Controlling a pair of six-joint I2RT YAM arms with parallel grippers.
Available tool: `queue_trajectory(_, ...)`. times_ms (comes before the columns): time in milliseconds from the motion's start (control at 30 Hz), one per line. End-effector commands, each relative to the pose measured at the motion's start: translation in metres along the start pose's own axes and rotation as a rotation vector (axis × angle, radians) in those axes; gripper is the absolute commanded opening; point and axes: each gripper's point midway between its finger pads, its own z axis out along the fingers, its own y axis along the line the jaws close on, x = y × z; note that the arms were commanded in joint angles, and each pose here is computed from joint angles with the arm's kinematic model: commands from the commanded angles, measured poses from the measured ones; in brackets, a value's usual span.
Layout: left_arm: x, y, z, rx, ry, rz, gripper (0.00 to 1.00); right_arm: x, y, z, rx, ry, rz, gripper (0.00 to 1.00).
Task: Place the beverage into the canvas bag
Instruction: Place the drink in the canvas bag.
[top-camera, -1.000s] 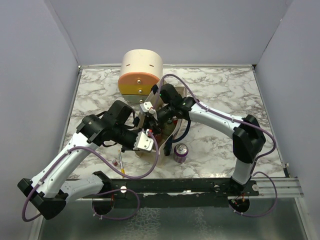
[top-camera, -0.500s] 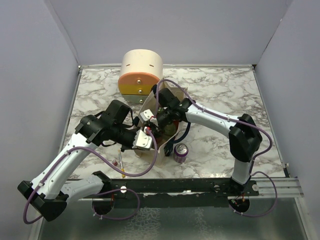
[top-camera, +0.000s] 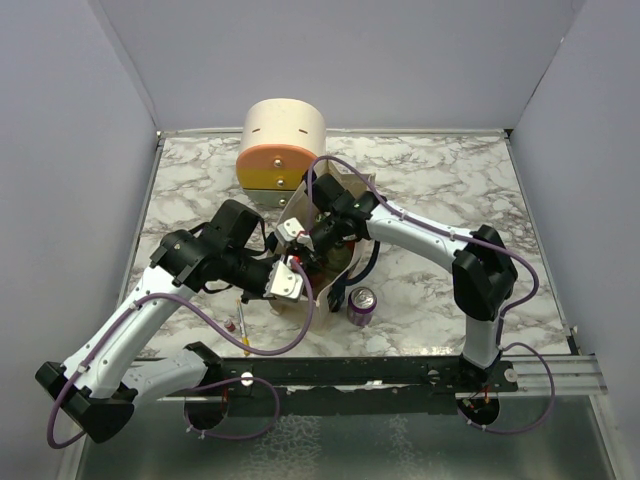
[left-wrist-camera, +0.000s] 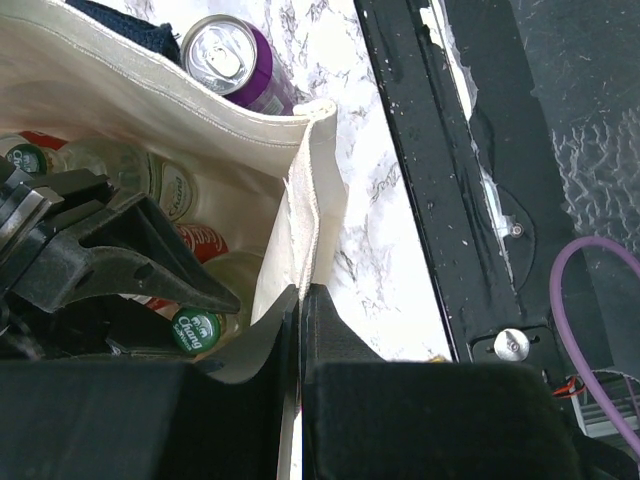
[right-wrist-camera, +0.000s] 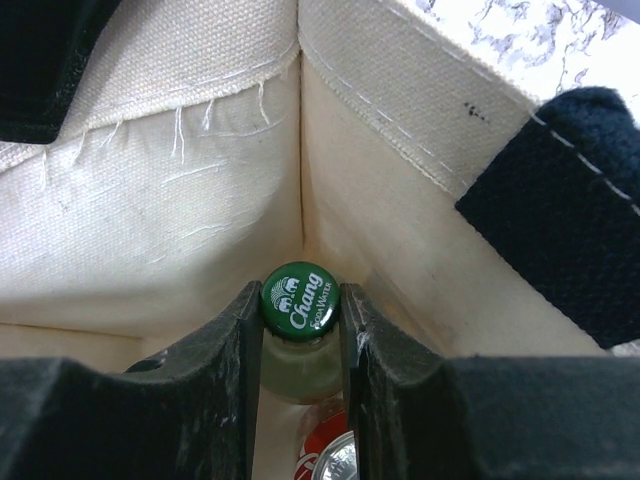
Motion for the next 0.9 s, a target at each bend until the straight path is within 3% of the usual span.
queue_trajectory(0, 0.0, -0.007, -0.002, 0.02, -0.008, 0.001, 0.0, 0.004, -0.013, 0.0, 0.039, 0.049, -0.015, 0.34)
queue_trajectory(67, 0.001, -0.007, -0.003, 0.016, -0.011, 0.002, 0.0, -0.004, -0.017, -0.004, 0.058, 0.049, -0.021, 0.38)
queue_trajectory(167, 0.002, -0.008, -0.004, 0.016, -0.013, 0.011, 0.0, -0.016, -0.024, -0.01, 0.092, 0.045, -0.045, 0.58)
queue_trajectory(400, 0.001, -0.009, -0.007, 0.017, -0.01, 0.038, 0.0, -0.043, -0.037, -0.028, 0.168, 0.024, -0.041, 0.71)
queue_trajectory(600, 0.002, -0.007, -0.009, 0.007, -0.012, 0.056, 0.0, -0.066, -0.054, -0.061, 0.269, -0.02, -0.029, 0.74)
queue_trajectory(867, -0.004, 0.003, -0.014, -0.018, -0.037, 0.047, 0.0, -0.107, -0.073, -0.142, 0.471, -0.083, -0.017, 0.75)
